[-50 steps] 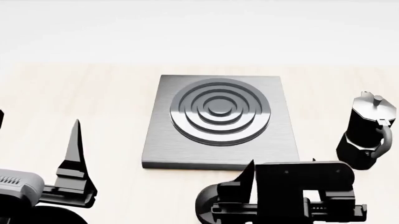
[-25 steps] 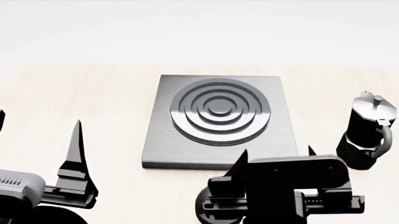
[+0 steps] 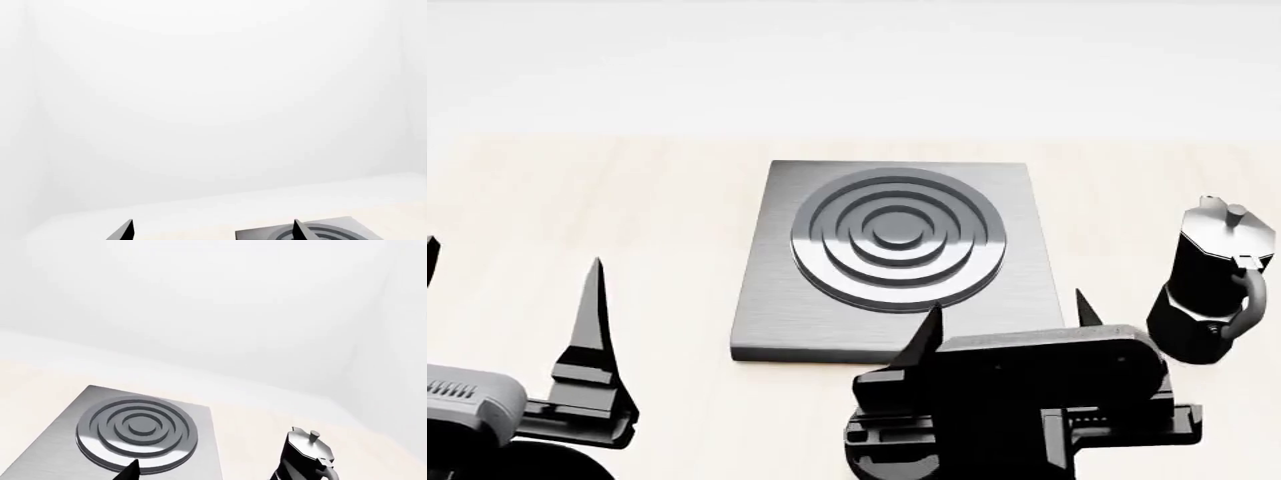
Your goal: Turn on the stove.
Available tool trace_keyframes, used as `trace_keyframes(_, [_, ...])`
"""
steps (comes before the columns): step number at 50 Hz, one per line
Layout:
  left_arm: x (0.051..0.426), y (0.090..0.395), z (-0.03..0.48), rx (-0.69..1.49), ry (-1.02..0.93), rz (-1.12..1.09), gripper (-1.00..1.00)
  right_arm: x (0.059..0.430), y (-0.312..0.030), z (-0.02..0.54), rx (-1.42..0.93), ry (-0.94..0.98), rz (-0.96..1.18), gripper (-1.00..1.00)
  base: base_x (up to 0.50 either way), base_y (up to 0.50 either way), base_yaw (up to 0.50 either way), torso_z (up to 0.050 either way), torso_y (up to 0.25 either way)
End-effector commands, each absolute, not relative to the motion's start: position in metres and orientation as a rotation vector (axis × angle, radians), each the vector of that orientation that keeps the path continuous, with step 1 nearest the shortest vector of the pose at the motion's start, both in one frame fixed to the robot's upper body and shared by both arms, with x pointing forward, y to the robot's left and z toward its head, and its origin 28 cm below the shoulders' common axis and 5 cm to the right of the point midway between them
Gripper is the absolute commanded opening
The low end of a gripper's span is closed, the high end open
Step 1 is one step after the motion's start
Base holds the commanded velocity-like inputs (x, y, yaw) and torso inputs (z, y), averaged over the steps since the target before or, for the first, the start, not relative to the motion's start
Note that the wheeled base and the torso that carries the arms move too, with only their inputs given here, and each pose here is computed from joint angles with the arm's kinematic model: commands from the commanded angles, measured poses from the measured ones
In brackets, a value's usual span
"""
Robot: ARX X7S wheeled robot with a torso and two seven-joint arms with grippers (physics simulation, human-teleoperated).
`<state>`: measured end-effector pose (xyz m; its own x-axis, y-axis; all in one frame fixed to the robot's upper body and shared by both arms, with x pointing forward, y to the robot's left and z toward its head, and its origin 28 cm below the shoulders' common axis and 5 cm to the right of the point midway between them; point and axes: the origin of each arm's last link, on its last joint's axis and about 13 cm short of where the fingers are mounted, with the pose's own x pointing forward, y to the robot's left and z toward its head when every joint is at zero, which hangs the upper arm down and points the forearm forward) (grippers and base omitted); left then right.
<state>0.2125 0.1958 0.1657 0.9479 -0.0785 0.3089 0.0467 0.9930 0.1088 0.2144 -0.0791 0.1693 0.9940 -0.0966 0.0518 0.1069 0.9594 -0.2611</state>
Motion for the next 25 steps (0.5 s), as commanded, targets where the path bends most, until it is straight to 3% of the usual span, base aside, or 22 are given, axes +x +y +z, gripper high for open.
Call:
trace_keyframes(1, [0.2114,0.1962,0.1657,0.1,-0.318,-0.065,1.0,0.2105,-0.0762,0.1734,-0.278,-0.071,-0.093,1.0,0.0,0.0,0.0,0.0,0.0])
trace_keyframes(25, [0.2098,0.1966,0.167,0.097,-0.32,-0.065,1.0,0.2041,-0.0751,0.1833,-0.275,-0.135,-0.101,1.0,0.0,0.0,0.0,0.0,0.0])
